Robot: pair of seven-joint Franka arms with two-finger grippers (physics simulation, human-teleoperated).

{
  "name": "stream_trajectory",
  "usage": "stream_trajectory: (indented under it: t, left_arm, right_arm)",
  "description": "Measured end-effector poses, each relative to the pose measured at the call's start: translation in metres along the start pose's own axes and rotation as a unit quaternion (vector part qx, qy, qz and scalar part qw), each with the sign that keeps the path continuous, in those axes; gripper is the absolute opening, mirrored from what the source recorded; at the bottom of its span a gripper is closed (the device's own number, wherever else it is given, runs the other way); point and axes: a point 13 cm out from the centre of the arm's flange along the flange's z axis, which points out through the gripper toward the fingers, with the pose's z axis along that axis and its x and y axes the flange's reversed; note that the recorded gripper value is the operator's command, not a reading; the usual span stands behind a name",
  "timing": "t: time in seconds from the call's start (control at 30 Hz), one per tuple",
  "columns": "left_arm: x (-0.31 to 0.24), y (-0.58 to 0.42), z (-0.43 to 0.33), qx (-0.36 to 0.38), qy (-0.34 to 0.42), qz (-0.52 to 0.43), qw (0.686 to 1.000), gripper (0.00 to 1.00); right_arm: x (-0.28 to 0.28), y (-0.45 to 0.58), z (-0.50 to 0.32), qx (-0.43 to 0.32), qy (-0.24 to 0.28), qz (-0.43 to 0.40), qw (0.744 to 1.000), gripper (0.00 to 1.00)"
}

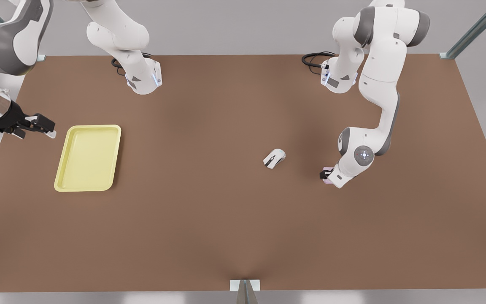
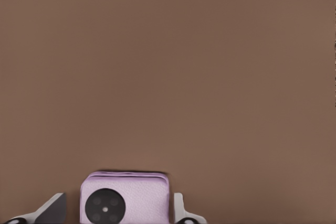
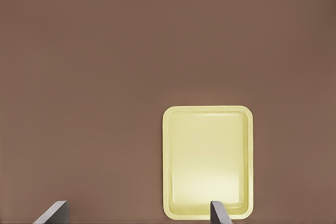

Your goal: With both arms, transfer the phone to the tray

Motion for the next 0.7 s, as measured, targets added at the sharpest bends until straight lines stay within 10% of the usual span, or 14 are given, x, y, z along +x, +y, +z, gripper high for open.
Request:
stream_trajectory:
  t: [0.7]
  left_arm:
    - [0.008, 0.001, 0.005, -0.001, 0.003, 0.006, 1.000, 0.85]
  right_arm:
    - [0.005, -0.015, 0.001, 0.003, 0.007, 0.011, 1.000, 1.00]
